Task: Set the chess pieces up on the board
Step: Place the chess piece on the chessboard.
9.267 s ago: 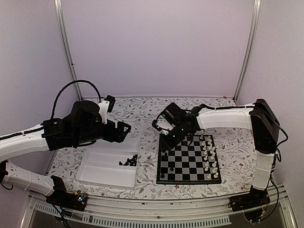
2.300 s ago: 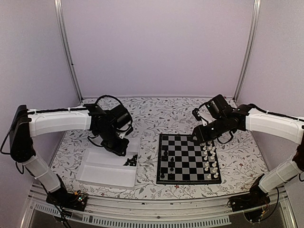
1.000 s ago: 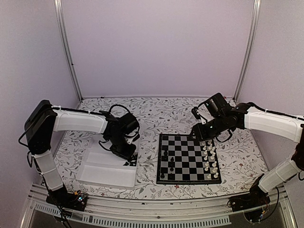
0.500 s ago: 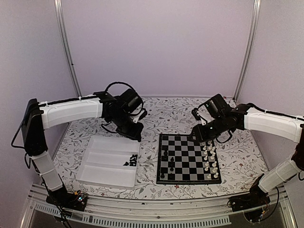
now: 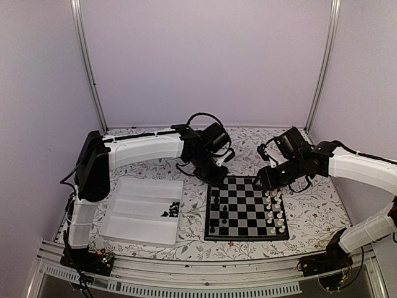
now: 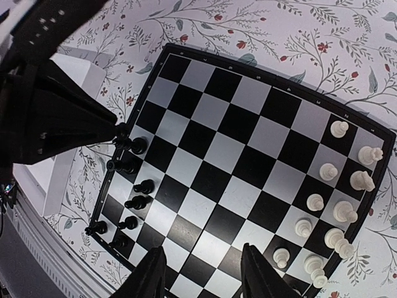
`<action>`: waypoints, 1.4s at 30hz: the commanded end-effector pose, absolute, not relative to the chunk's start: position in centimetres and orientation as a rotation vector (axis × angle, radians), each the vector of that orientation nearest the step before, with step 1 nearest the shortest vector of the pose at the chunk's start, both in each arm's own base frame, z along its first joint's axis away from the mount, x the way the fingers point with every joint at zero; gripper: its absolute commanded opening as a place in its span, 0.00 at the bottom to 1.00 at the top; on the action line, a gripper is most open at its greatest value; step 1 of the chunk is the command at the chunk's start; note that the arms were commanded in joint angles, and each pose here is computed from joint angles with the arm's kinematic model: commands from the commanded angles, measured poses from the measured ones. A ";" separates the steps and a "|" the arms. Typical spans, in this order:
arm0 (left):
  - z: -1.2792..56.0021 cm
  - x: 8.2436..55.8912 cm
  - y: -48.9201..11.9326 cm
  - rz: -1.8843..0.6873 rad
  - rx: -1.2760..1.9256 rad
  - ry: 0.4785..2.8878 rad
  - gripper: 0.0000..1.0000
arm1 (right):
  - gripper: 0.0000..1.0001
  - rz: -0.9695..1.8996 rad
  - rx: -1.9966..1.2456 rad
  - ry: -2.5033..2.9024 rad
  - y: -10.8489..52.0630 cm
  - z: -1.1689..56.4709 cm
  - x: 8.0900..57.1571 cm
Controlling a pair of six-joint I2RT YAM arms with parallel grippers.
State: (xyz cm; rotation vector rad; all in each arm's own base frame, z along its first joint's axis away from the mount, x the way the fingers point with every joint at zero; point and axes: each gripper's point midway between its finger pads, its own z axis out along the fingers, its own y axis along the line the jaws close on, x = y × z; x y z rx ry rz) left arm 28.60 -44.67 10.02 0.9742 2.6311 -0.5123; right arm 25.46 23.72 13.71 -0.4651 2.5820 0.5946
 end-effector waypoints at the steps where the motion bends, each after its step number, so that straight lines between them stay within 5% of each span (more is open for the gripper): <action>1: 8.9 27.5 -46.5 -0.511 1.070 2.630 0.04 | 0.44 0.573 -0.407 2.584 22.6 13.8 25.1; 42: 4.6 26.7 -47.3 -0.395 1.180 2.644 0.11 | 0.44 0.575 -0.391 2.589 21.8 13.6 24.1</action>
